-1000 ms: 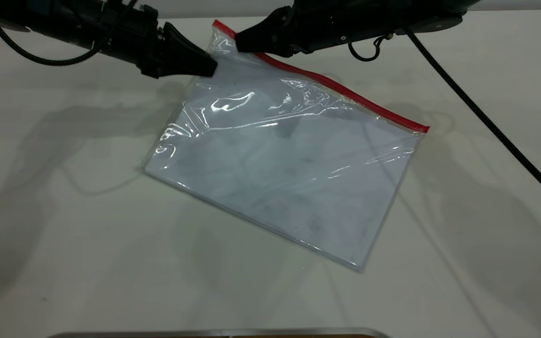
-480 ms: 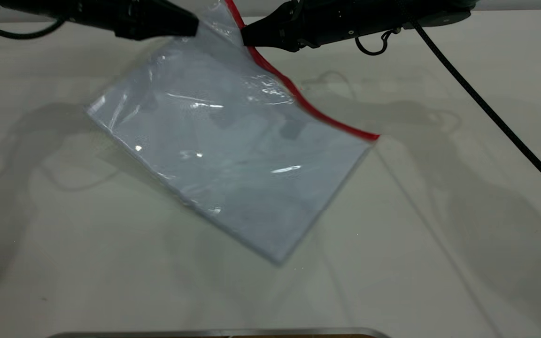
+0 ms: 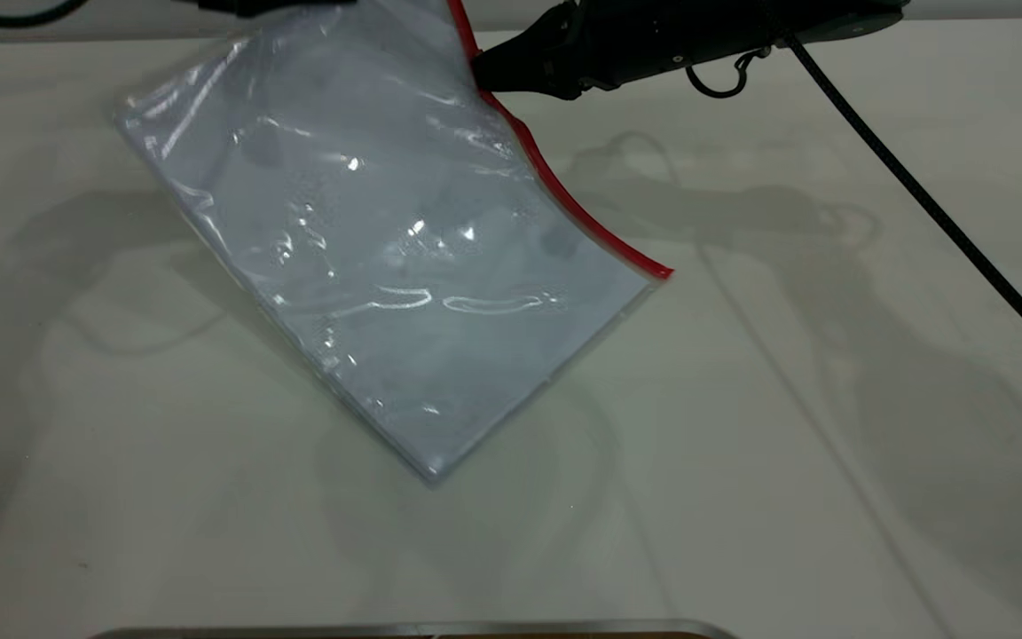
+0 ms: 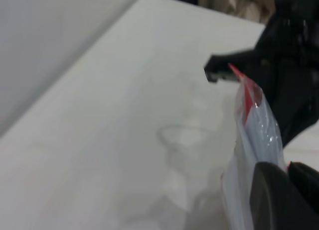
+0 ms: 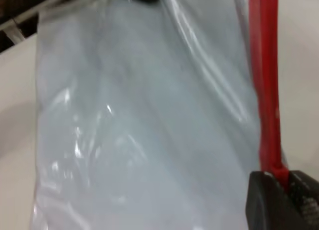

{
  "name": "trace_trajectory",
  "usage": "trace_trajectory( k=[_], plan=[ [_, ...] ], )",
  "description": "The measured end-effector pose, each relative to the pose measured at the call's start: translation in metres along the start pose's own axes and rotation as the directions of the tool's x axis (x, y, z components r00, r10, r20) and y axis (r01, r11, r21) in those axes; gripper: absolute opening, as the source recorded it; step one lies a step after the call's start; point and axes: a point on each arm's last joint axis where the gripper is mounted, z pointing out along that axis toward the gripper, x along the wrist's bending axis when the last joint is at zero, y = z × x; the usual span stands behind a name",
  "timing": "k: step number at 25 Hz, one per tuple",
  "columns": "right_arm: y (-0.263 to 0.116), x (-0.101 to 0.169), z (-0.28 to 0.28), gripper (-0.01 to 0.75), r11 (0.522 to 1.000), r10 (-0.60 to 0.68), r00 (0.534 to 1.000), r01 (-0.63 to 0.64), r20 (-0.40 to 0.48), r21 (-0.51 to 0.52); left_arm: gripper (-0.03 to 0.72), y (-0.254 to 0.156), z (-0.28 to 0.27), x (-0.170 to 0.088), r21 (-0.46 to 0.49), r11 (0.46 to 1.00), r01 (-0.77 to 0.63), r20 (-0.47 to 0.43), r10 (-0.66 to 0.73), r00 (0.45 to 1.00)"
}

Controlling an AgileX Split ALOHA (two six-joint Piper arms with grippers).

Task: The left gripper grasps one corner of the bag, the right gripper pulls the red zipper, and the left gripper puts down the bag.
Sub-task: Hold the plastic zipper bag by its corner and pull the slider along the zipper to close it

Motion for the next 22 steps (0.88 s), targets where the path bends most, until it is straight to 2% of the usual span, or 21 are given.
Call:
trace_trajectory(
  k=[7,11,15,17,20,22],
  plan=[
    [-0.017,-0.008,-0.01,0.069,0.986,-0.026,1.0,0.024,0.008,0.167,0.046,0.013,-0.006,0.002,-0.038,0.999,-0.013,-0.03,0.011,0.999],
    [-0.039,-0.019,-0.032,0.07,0.935,0.027,1.0,-0.02,-0.015,0.354,0.046,0.015,-0.008,0.003,-0.047,0.999,-0.012,-0.039,0.01,0.999],
    [-0.057,-0.029,-0.062,0.072,0.864,0.159,0.987,-0.127,-0.024,0.487,0.046,0.018,-0.009,0.003,-0.052,0.999,-0.014,-0.043,0.012,0.999],
    [-0.063,-0.031,-0.075,0.072,0.828,0.222,0.975,-0.171,-0.032,0.533,0.046,0.017,-0.009,0.003,-0.043,0.999,-0.015,-0.041,0.014,0.999],
    [-0.065,-0.034,-0.084,0.088,0.81,0.281,0.96,-0.226,-0.02,0.541,0.046,0.014,-0.009,0.001,0.006,1.0,0.001,-0.024,-0.001,1.0],
    [-0.064,-0.035,-0.085,0.136,0.803,0.281,0.959,-0.223,-0.021,0.553,0.046,0.01,-0.01,0.0,0.04,0.998,0.038,-0.013,-0.038,0.999]
  ],
)
